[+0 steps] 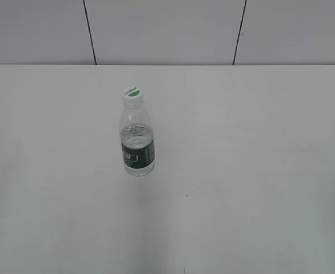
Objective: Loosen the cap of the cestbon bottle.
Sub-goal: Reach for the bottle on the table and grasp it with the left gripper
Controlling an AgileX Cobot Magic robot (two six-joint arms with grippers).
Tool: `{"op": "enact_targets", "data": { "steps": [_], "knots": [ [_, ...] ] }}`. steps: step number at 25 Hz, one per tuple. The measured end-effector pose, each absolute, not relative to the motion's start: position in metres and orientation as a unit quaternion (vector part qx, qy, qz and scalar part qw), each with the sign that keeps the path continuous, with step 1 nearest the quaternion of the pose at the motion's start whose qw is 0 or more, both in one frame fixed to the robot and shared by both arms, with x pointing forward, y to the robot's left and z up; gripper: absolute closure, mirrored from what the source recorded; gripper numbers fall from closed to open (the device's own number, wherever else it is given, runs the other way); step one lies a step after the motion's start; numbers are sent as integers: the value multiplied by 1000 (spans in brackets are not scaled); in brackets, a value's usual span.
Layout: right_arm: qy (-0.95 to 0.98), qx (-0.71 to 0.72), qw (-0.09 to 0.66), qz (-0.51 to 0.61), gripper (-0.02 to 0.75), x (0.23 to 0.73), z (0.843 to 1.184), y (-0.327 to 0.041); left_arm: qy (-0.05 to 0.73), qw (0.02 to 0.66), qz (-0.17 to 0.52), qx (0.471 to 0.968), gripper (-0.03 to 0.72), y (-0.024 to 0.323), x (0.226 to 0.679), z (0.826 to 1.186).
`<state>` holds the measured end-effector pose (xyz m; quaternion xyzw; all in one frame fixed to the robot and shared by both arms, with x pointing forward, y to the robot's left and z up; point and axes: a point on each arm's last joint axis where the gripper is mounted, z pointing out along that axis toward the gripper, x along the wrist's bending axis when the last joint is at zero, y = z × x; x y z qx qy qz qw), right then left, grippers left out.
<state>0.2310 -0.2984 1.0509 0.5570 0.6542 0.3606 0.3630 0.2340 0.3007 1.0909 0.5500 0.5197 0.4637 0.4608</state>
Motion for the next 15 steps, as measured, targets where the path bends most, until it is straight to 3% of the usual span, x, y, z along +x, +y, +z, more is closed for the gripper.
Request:
{"op": "enact_targets", "data": {
  "steps": [4,15],
  "knots": [
    [654,557,363,361,150,231,1051,-298,484,498,506,511,146,301,257,1106],
    [654,557,363,361,150,231,1051,-298,489,495,504,512,143,299,381,1084]
  ]
}}
